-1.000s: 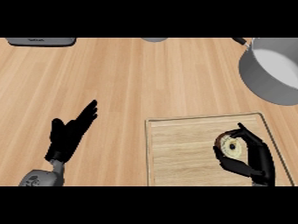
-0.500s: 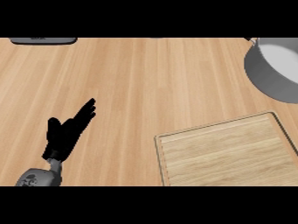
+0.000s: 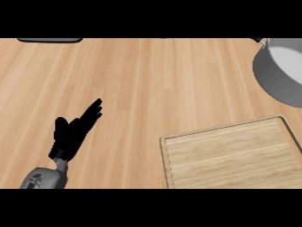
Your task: Pick the cupcake from the tray and place it in the pot
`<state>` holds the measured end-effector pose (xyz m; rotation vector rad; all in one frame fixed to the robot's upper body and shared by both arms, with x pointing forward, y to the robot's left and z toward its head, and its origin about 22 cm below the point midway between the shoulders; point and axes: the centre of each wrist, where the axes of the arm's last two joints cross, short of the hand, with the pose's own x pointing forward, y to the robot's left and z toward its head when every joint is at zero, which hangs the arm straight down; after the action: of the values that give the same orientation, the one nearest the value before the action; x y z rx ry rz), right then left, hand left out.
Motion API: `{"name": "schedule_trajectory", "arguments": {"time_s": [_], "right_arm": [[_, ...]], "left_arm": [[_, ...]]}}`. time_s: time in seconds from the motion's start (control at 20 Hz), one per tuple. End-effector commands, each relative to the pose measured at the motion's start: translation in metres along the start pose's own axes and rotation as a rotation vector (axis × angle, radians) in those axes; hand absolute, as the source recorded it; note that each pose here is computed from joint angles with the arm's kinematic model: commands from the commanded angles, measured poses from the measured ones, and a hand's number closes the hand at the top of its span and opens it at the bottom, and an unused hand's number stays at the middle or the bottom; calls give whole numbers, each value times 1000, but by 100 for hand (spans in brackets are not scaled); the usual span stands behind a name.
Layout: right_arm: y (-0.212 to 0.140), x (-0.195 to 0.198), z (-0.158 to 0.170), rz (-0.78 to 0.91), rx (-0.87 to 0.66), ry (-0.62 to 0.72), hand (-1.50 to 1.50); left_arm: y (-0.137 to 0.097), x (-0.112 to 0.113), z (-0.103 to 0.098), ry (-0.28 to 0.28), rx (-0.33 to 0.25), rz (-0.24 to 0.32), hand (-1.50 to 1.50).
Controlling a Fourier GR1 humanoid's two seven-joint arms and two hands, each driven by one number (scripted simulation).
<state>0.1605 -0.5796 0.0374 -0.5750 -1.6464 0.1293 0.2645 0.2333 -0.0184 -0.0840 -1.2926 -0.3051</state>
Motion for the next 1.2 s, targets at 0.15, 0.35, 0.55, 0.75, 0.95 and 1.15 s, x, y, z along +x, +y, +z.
{"name": "schedule_trajectory", "arguments": {"time_s": [0.15,0.35,0.55,0.75,0.95,1.15], "right_arm": [[-37,23,-19,157,0,-125,150],[-37,43,-51,252,-3,-131,150],[-34,79,-92,307,-2,-122,150],[-20,102,-124,352,15,-122,150],[14,125,-158,420,89,-88,150],[32,123,-167,536,136,-49,150]], "left_arm": [[-2,-10,0,-3,2,10,0],[2,18,-8,12,-2,-2,0],[2,-2,1,10,-1,-10,0],[-14,-1,-7,12,-9,-15,0],[-8,9,-10,8,-8,11,0],[-11,-9,4,-3,-19,-2,0]]}}
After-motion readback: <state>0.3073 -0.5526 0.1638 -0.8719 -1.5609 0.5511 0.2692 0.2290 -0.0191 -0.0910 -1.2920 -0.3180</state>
